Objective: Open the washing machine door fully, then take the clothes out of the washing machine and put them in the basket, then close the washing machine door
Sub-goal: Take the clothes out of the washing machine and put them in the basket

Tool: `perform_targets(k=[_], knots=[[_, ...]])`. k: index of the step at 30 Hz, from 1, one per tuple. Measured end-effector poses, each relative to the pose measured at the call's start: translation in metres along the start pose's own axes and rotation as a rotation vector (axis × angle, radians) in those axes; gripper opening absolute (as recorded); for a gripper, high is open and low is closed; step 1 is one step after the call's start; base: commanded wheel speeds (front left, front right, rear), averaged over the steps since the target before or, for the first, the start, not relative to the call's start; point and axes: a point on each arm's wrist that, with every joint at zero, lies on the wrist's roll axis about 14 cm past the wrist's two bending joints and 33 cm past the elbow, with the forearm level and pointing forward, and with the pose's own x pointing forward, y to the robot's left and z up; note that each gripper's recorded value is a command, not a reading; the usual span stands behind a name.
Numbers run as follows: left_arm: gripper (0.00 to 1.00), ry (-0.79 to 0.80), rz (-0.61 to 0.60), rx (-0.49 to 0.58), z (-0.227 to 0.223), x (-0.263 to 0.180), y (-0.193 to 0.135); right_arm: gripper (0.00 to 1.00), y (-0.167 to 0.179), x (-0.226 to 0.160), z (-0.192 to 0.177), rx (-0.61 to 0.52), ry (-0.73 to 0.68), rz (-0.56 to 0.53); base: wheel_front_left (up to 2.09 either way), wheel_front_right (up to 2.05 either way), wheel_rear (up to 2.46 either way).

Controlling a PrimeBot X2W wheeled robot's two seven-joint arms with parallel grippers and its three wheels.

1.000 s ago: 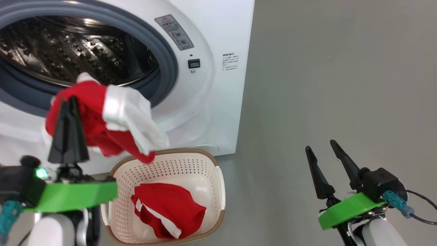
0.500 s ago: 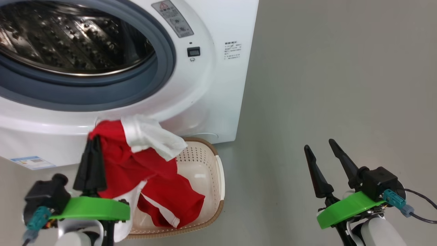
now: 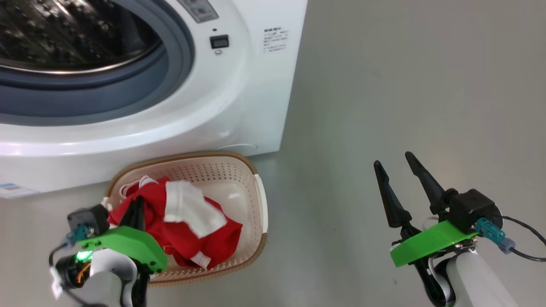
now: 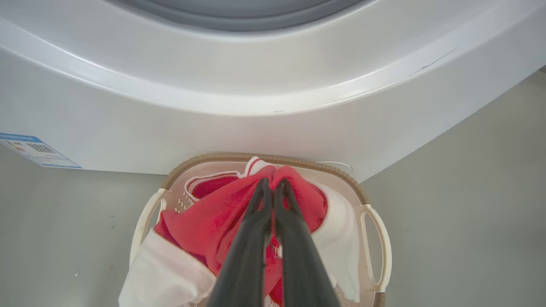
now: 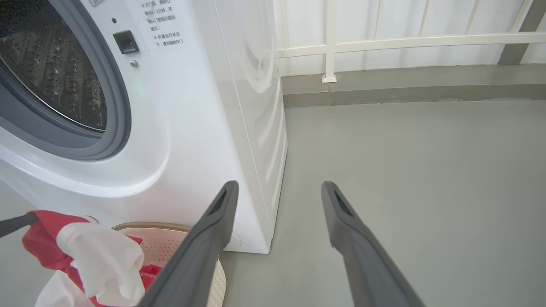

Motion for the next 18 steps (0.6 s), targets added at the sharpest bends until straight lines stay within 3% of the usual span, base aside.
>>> perform_targets(k=[11, 18], knots=[[0.00, 0.443, 0.015, -0.078, -0.091, 0.032, -0.002, 1.00, -0.014, 0.009, -0.023, 0.002, 0.061, -0.032, 0.00, 0.00, 0.00], [0.00, 0.570, 0.053, -0.070, -0.123, 0.040, 0.006, 1.00, -0.016, 0.021, -0.037, 0.002, 0.090, -0.024, 0.00, 0.00, 0.00]])
